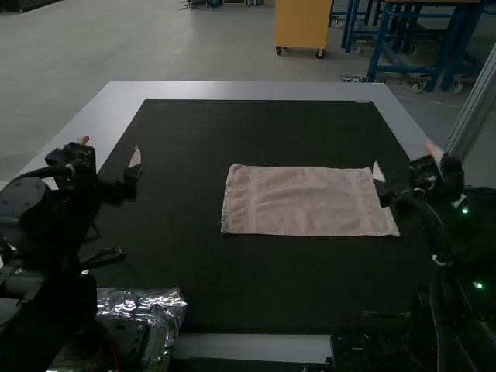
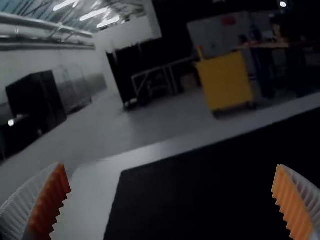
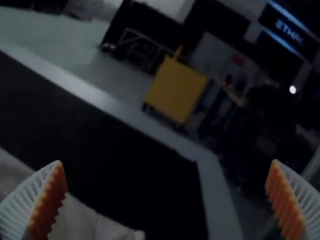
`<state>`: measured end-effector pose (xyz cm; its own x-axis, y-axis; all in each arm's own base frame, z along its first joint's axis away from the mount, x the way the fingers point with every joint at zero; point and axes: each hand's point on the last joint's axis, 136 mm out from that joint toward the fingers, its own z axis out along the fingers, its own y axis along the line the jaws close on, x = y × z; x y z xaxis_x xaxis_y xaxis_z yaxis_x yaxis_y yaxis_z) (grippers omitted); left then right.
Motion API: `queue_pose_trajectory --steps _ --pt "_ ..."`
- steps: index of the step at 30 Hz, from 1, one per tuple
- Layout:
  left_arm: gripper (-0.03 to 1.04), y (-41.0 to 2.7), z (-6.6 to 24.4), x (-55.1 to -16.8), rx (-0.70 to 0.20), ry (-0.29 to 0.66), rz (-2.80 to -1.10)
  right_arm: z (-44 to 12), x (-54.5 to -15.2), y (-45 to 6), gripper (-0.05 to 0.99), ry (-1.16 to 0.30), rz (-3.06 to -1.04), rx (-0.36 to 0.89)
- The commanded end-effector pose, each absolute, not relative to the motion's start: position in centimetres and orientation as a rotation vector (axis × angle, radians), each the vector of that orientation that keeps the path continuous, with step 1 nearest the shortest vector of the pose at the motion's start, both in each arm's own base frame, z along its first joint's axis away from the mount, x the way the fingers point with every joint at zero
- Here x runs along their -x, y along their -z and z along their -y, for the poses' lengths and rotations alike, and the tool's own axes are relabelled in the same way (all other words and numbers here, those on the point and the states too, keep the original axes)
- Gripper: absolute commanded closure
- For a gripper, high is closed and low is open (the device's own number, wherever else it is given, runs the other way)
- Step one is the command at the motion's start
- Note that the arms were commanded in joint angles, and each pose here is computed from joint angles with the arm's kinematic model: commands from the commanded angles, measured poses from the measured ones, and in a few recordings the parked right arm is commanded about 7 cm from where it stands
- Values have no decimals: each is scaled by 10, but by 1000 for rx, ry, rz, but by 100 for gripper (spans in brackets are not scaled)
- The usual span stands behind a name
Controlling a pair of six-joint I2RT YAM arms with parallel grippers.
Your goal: Fold the towel.
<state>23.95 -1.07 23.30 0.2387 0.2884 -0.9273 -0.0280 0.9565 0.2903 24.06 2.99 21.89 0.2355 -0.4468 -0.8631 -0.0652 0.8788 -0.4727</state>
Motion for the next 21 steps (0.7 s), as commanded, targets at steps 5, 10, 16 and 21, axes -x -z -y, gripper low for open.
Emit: queue_pose_trajectory --steps 5,10,16,21 --pt "6 -296 2 -220 -188 -300 -1150 -7 -230 -266 2 204 -1230 233" --pt "5 -344 2 -228 -179 -282 -1163 4 -224 -320 2 141 -1208 128" --pt "5 -330 16 -314 -147 -79 -1515 18 -271 -321 2 55 -1470 40" --pt "5 -255 43 -373 -232 -18 -1852 22 -313 -271 2 -44 -1776 -8"
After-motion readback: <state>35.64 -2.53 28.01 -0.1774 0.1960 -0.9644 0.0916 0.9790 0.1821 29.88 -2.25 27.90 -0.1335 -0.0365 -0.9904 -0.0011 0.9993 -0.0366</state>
